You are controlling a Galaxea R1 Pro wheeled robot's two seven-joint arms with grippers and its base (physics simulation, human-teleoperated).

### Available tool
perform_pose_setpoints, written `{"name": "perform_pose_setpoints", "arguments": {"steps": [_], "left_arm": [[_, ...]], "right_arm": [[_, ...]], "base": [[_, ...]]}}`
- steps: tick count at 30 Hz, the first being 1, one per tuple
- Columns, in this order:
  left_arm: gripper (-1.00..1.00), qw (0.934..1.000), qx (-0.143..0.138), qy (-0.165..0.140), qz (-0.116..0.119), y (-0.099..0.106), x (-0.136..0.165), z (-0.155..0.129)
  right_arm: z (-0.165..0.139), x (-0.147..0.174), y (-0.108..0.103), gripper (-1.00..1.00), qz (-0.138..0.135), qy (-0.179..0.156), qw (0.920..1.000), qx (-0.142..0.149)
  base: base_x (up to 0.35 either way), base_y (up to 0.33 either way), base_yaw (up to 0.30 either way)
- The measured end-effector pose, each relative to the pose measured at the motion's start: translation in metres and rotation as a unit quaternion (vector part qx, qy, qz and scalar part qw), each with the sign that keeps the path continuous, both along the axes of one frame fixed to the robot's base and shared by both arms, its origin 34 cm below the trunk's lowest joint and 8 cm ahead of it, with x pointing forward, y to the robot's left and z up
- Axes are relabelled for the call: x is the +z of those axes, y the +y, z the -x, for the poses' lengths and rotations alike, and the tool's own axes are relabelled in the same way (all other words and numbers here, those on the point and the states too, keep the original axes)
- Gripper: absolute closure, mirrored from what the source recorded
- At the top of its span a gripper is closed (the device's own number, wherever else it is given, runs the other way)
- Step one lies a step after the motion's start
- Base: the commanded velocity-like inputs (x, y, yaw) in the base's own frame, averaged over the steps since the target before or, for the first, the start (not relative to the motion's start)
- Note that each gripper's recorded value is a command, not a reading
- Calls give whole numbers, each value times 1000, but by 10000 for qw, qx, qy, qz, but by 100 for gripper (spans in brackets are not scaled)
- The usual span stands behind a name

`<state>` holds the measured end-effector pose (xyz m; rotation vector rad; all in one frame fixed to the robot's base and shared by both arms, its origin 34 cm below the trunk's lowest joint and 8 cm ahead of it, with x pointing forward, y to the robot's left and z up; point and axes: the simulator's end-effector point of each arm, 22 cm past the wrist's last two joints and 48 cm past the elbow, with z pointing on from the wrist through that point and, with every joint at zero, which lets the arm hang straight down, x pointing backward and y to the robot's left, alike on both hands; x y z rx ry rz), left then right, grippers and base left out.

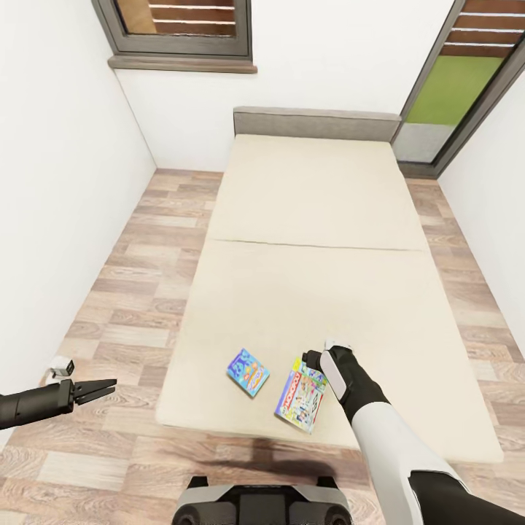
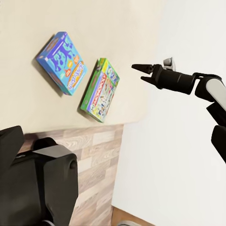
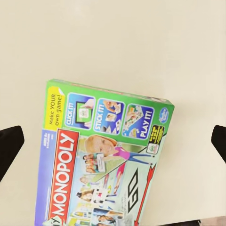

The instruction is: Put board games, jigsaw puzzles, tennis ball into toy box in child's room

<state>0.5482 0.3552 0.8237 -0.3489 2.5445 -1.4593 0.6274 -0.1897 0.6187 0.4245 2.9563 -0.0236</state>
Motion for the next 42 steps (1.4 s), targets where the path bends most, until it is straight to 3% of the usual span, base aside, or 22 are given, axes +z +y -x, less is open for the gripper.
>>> {"name": "perform_pose_setpoints", "arguments": {"steps": [10,16,24,27,33,42], "left_arm": [[-100,10000,-1,71,4,0,-7,3],[-100,10000,2,77,10,-1,-8,3],[-100,10000,0,81,32,-3,-8,3],[-100,10000,0,81,29,-3,-8,3],[-100,10000,-4,84,15,-1,-8,3],[-100,10000,-2,86,-5,1,-8,3]], "right_arm": [[4,-7,0,-100,10,47,10000,7],[-8,-6,-5,-100,71,-226,9996,-125],[-118,48,3,-100,19,-627,9980,59],[-141,59,4,-100,21,-566,9983,137],[-137,53,0,-100,92,-206,9995,224],[-136,47,-6,-100,154,-328,9992,145]], "base": [[0,0,0],[0,0,0],[0,0,0],[0,0,0],[0,0,0],[0,0,0]]}}
